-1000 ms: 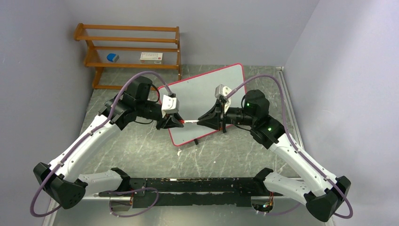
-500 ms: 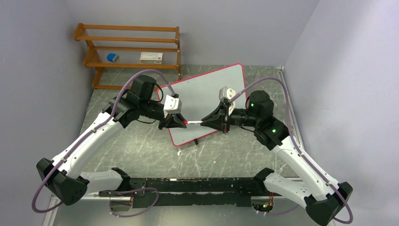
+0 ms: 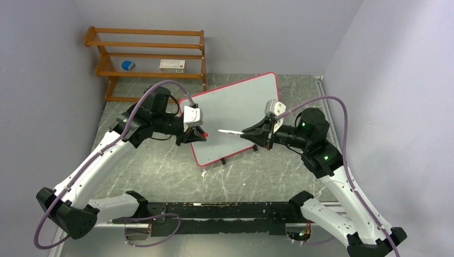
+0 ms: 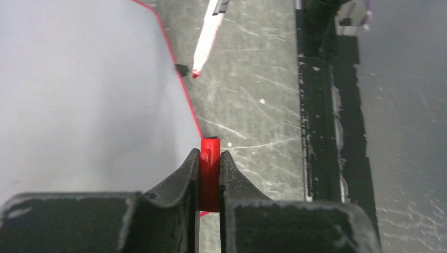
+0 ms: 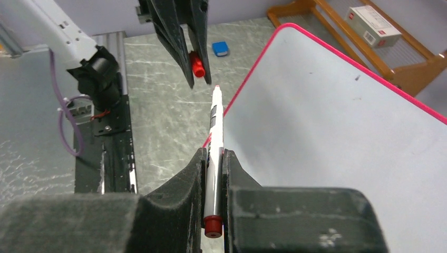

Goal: Write a sentence on the whiteboard
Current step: Open the whiteboard marker at the center of the board, then place the pen cap at the center of the board.

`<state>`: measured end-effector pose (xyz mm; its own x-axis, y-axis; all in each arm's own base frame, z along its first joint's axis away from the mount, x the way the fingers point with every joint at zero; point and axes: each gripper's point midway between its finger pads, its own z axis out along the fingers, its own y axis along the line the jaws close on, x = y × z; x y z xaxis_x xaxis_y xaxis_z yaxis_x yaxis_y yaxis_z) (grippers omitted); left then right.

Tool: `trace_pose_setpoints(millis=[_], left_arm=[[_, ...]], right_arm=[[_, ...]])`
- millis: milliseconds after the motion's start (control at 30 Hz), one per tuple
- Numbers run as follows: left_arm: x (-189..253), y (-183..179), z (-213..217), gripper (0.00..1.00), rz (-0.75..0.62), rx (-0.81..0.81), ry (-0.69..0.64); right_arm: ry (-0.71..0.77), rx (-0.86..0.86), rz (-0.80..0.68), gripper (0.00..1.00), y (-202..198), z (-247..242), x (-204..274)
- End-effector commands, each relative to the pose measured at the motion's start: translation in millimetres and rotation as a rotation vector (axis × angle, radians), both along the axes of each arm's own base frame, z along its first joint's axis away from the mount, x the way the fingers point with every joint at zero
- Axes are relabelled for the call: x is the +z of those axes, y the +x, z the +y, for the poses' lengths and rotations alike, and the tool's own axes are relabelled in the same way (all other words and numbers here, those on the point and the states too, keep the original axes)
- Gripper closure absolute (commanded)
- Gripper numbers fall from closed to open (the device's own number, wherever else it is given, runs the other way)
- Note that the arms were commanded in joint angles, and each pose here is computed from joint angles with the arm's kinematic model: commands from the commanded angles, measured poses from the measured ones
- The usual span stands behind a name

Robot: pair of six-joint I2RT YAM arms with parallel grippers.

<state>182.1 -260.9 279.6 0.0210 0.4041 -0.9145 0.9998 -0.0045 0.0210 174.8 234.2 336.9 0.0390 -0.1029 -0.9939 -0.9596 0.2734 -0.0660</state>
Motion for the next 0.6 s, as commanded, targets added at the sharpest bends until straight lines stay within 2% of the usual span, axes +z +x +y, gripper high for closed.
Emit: trace_pose_setpoints(millis=[0, 300, 467, 567], left_arm=[[28, 41, 17, 0.95, -0.101, 0.294, -0.024], [53, 119, 104, 0.95, -0.132, 1.049, 0.002], [49, 142, 153, 0.95, -0.062, 1.295, 0.005], [33, 154, 177, 0.95, 0.013, 1.39, 0.004]], right_arm=[[0.008, -0.13, -0.014, 1.0, 15, -13, 10], [0.047, -0.314, -0.043, 1.0, 32, -33, 19], [0.061, -0.359, -0.054, 1.0, 34, -40, 22], [0.071, -0.367, -0.055, 1.0, 34, -41, 23]])
